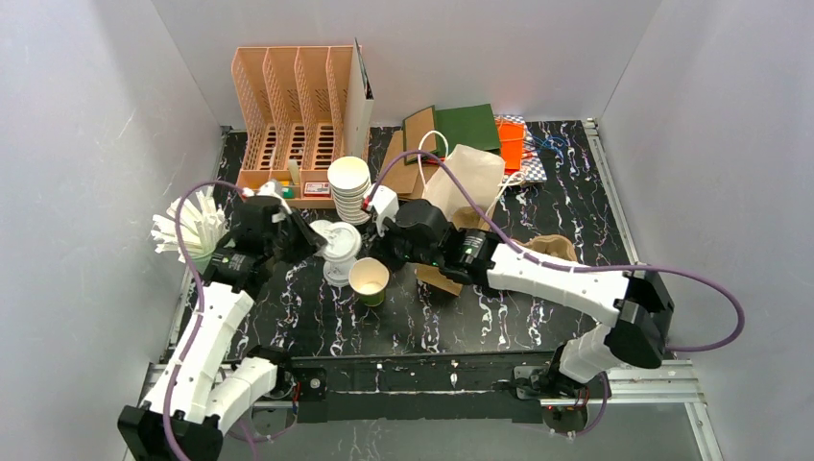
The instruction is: Pack the takeout coffee
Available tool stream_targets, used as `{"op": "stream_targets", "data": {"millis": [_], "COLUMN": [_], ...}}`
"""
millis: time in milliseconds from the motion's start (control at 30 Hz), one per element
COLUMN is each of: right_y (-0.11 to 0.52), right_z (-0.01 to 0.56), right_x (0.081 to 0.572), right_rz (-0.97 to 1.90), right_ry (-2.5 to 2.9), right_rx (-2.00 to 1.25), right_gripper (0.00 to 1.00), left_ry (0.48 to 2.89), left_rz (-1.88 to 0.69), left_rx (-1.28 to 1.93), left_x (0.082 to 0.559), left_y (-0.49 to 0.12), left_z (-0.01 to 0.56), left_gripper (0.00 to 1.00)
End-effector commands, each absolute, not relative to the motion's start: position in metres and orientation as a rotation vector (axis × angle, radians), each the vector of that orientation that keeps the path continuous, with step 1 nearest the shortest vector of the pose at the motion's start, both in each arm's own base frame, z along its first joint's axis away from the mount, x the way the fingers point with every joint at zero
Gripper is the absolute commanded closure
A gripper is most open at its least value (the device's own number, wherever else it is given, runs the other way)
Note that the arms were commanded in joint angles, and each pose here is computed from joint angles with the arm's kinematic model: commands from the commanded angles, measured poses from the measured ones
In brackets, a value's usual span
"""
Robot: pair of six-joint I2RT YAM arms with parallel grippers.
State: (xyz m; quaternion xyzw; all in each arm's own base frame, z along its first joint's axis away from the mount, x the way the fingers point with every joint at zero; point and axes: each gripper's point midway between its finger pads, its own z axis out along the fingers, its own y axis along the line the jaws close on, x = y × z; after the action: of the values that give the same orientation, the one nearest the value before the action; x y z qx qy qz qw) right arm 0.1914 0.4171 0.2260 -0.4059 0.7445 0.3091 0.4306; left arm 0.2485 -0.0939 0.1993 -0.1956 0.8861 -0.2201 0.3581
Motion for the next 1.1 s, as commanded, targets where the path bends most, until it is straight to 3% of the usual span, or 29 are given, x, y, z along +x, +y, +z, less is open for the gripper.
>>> {"op": "stream_targets", "data": {"millis": [0, 667, 1067], "right_y": [0.394, 0.381, 0.39], "right_z": [0.254, 0.226, 0.206], "right_x": [0.182, 0.172, 0.171], "right_rz": [0.803, 0.777, 0.771], "right_ry": [1.914, 2.007, 2.049], "right_rx": [-0.924, -0.965, -1.007], "right_gripper": [0.99, 0.99, 0.99], "left_ry": [2.343, 2.338, 2.37], "left_rz": [-0.541, -0.198, -0.18], "left_rx": [-0.388, -0.173, -0.163], "left_x": [0.237, 0.224, 0.219], "left_y": [-0.127, -0.159, -0.158], "left_z": [0.19, 0.17, 0.163], "left_gripper": [0.87, 0.85, 0.84]}}
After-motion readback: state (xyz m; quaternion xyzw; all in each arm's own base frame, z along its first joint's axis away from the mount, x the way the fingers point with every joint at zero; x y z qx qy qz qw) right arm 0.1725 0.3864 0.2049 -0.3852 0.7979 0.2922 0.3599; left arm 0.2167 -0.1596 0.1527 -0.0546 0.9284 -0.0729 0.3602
